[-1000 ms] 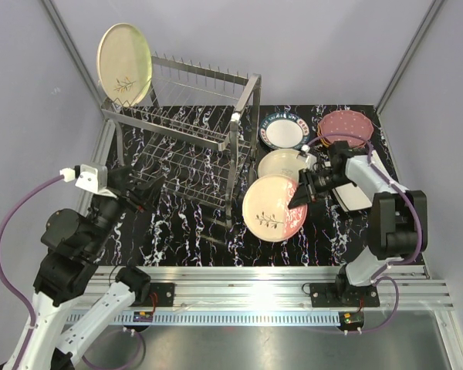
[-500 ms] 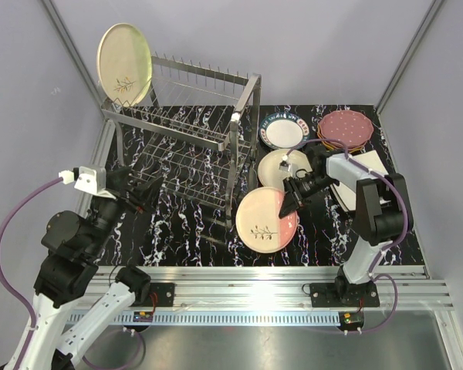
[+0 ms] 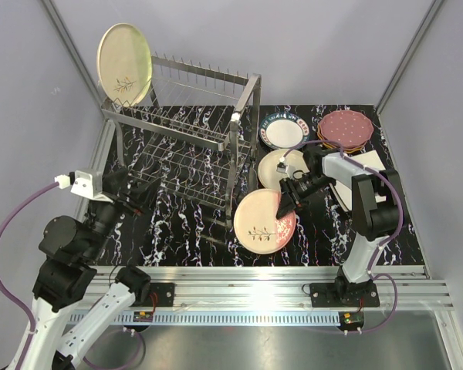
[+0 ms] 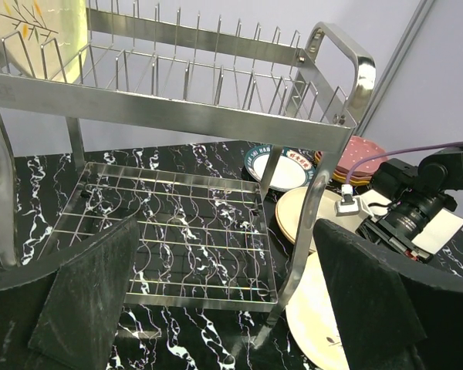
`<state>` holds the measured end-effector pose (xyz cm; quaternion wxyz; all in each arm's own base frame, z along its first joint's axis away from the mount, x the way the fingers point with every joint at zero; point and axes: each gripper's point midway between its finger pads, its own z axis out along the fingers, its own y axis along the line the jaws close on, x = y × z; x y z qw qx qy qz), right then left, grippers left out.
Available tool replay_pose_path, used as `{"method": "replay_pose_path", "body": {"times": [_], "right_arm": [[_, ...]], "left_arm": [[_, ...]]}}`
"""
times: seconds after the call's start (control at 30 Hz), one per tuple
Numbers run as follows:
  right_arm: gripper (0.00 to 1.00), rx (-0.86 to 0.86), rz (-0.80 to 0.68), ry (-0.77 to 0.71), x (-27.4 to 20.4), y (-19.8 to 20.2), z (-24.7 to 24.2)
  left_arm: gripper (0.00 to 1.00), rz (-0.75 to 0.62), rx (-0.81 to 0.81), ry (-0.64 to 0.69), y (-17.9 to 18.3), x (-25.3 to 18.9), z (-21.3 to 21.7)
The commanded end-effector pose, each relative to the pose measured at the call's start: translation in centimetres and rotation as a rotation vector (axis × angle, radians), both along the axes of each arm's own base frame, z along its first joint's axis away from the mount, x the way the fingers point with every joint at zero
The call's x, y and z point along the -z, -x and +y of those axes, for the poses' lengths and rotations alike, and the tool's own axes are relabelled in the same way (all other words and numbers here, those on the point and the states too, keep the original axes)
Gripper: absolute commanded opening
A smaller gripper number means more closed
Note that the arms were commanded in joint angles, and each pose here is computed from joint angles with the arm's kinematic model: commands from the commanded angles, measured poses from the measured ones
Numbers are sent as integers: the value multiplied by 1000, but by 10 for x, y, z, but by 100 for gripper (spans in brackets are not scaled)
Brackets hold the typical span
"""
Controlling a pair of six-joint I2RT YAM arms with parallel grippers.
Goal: Unload the plates from the dish rack
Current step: Place the plate on the table
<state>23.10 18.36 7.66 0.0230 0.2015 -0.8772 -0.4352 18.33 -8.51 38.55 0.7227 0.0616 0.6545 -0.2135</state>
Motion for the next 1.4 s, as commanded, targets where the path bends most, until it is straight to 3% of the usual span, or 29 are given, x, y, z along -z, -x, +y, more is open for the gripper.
{"method": "replay_pose_path", "body": {"times": [0.0, 0.27, 0.47, 1.37], "right_arm": [[43, -3, -38, -14, -13, -7, 4], [66, -3, -54, 42, -8, -9, -3], [78, -9, -80, 86, -5, -11, -9], [97, -50, -80, 212, 15, -9, -14]], "left_arm": [[99, -21, -26, 14, 0, -5, 5], [99, -23, -33, 10, 1, -5, 7], [99, -21, -41, 6, 1, -4, 9], [99, -28, -49, -1, 0, -5, 10]]}}
